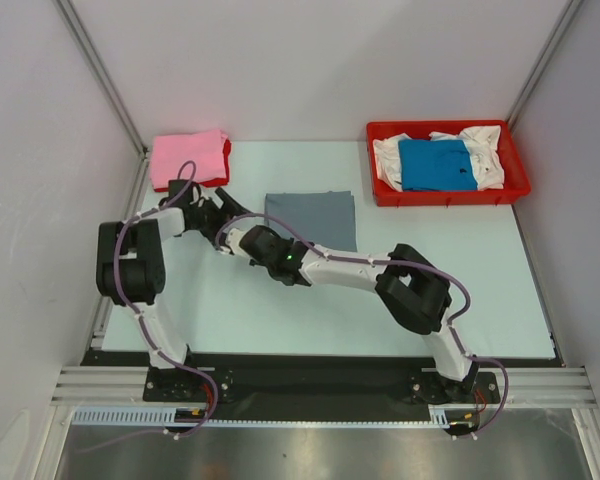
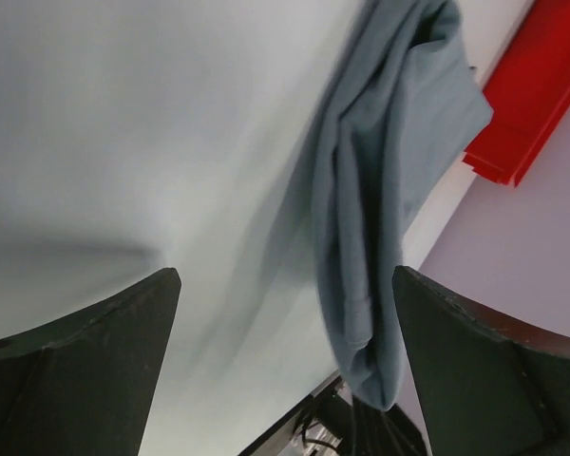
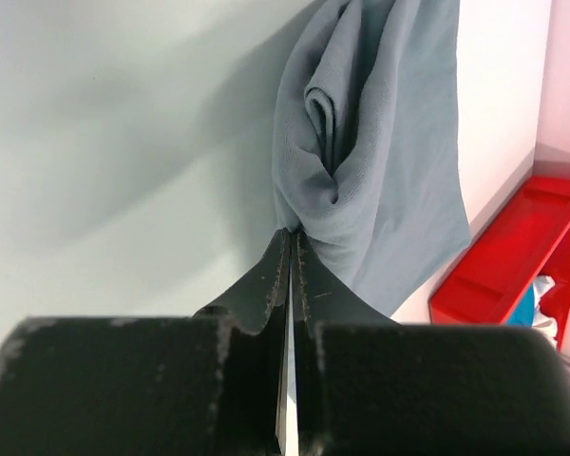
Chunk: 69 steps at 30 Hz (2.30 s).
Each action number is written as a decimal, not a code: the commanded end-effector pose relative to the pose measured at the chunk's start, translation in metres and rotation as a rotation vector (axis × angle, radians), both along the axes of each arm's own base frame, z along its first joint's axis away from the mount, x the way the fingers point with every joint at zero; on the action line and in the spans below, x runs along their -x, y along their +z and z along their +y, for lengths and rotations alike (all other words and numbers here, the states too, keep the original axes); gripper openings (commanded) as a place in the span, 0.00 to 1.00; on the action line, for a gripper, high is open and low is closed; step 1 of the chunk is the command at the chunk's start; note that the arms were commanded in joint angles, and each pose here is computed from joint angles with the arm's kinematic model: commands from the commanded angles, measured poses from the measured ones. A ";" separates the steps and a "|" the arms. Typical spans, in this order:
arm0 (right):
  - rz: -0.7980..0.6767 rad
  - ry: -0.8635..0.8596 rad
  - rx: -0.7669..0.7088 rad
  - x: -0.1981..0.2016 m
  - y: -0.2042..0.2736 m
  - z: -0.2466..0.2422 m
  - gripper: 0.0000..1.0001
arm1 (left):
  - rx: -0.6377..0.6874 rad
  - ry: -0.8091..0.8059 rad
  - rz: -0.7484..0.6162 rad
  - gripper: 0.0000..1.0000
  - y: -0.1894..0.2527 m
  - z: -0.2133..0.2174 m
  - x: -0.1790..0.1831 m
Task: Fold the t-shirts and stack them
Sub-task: Neatly place the folded tshirt to the corner
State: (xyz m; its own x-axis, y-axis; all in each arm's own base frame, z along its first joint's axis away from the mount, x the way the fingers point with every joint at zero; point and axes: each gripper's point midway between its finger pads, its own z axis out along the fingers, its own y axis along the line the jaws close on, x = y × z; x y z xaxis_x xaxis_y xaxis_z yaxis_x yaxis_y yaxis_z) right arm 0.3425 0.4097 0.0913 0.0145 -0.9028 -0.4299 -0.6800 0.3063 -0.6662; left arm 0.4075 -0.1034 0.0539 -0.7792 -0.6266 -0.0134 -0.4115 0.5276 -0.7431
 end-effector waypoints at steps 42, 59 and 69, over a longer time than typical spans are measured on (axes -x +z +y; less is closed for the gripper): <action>0.001 -0.059 -0.281 -0.018 0.086 -0.009 0.00 | 0.045 0.002 0.010 0.53 -0.048 -0.084 -0.096; 0.164 -0.526 -0.372 0.059 0.129 -0.144 0.59 | -0.319 -0.189 -0.353 0.00 0.038 -0.052 -0.116; 0.354 -0.509 -0.657 0.146 0.149 -0.201 0.59 | -0.730 -0.264 -0.615 0.00 0.144 -0.003 -0.125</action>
